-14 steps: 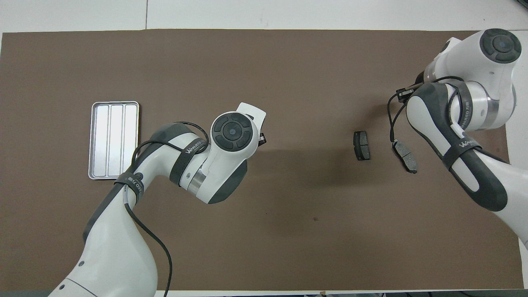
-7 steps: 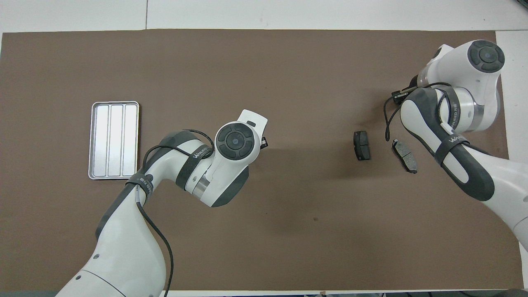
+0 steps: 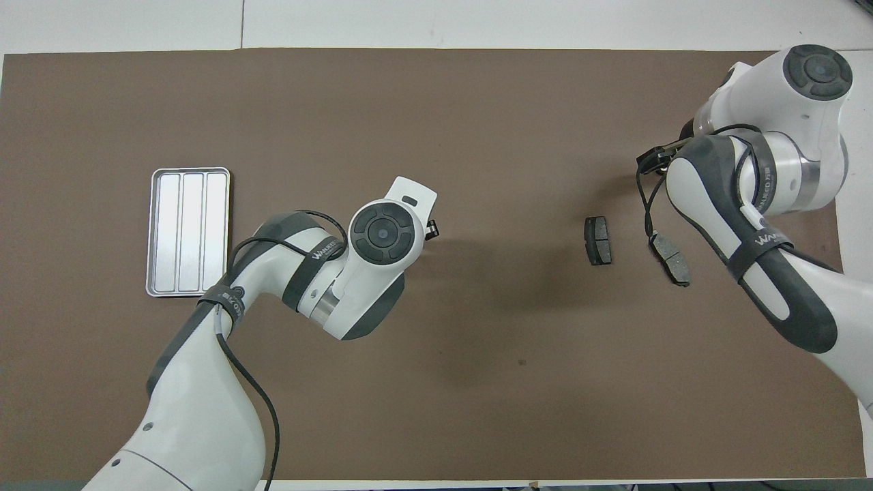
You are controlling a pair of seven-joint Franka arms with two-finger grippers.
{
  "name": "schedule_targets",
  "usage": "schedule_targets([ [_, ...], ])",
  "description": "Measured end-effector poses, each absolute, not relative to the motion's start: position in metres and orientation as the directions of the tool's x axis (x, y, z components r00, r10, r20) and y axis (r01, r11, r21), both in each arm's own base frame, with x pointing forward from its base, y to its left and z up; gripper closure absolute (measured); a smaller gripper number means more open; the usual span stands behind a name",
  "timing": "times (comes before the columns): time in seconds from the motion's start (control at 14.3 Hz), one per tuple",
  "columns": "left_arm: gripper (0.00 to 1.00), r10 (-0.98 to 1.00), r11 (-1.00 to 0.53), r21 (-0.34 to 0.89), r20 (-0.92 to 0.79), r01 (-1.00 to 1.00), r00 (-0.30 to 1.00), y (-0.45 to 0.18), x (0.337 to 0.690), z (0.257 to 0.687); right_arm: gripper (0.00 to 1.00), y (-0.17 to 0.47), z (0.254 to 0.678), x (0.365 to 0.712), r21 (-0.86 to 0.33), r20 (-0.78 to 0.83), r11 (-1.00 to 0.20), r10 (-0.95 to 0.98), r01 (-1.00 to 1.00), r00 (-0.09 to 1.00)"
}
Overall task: Place bearing gear from tray to pile
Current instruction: 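Carry the second bearing to the center with the left gripper and release, then grasp the second bearing with the right gripper while the left gripper retracts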
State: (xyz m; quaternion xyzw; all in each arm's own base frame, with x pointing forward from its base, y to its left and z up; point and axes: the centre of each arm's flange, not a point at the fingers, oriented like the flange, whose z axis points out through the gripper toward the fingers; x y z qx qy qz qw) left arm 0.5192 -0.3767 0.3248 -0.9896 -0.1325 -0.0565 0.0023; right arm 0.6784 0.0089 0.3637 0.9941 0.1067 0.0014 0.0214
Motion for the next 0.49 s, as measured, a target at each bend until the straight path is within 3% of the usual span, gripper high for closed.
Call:
schedule_targets([
  [0.14, 0.07, 0.238, -0.971, -0.004, 0.130, 0.241, 0.962, -0.328, 0.547, 0.394, 0.00, 0.058, 0.400, 0.664, 0.052, -0.032, -0.994, 0.098, 0.100, 0.995],
  [0.21, 0.00, 0.232, -0.972, -0.006, 0.144, 0.235, 0.962, -0.290, 0.562, 0.437, 0.00, 0.092, 0.413, 0.656, 0.057, -0.037, -0.998, 0.027, 0.029, 0.999],
  [0.49, 0.00, 0.308, -0.950, 0.035, 0.263, 0.310, 0.914, -0.126, 0.598, 0.567, 0.00, 0.254, 0.428, 0.610, 0.062, -0.003, -0.972, -0.229, -0.228, 0.973],
])
